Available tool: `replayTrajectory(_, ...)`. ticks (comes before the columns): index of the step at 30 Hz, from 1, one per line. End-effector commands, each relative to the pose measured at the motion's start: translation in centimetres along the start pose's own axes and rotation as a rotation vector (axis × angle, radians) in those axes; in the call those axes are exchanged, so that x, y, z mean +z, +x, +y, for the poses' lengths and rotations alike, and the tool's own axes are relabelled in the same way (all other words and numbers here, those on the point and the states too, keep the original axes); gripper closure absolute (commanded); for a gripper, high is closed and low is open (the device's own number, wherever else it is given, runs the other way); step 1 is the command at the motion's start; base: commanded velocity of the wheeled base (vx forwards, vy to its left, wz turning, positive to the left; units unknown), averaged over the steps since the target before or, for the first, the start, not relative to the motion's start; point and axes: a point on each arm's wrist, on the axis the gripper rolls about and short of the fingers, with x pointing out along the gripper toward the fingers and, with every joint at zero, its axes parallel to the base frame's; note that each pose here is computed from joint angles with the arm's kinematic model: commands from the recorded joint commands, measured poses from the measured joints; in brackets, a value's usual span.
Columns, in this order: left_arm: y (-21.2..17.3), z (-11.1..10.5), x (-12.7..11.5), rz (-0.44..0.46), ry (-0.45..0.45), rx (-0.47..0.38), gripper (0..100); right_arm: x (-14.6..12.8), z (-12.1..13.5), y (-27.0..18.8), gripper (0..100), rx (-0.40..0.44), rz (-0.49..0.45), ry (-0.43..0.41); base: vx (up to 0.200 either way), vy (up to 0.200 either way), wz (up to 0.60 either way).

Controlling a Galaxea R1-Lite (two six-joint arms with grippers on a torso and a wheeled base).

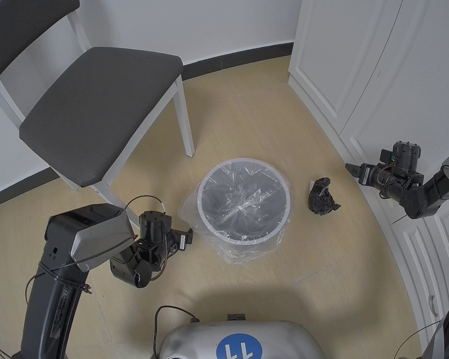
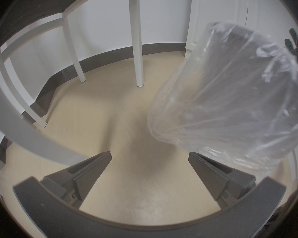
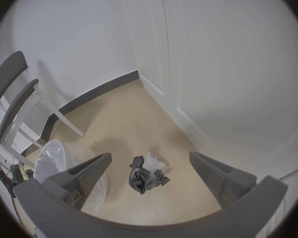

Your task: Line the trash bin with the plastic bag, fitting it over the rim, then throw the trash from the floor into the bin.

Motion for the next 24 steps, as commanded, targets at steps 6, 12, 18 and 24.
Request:
replayTrajectory(6,-7.9,-0.4,5.0,-0.119,-0.014,-0.042,0,0.0,0.5,-0.1,0,0.008,-0.005,-0.005,0.000,0.000,0.00)
replayTrajectory(12,-7.0,0.0,4.9,-0.123,-0.013,-0.029,0,-0.1,0.4,-0.1,0,0.008,0.000,-0.005,0.000,0.000,0.00)
replayTrajectory(18,-3.7,0.3,3.7,-0.138,-0.021,-0.006,0,-0.1,0.4,0.0,0,0.007,-0.002,-0.003,0.000,0.000,0.00)
replayTrajectory(24,-1.6,-0.1,3.6,-0.121,-0.024,-0.007,0,-0.6,0.5,0.1,0,0.008,0.012,-0.003,0.000,0.000,0.00)
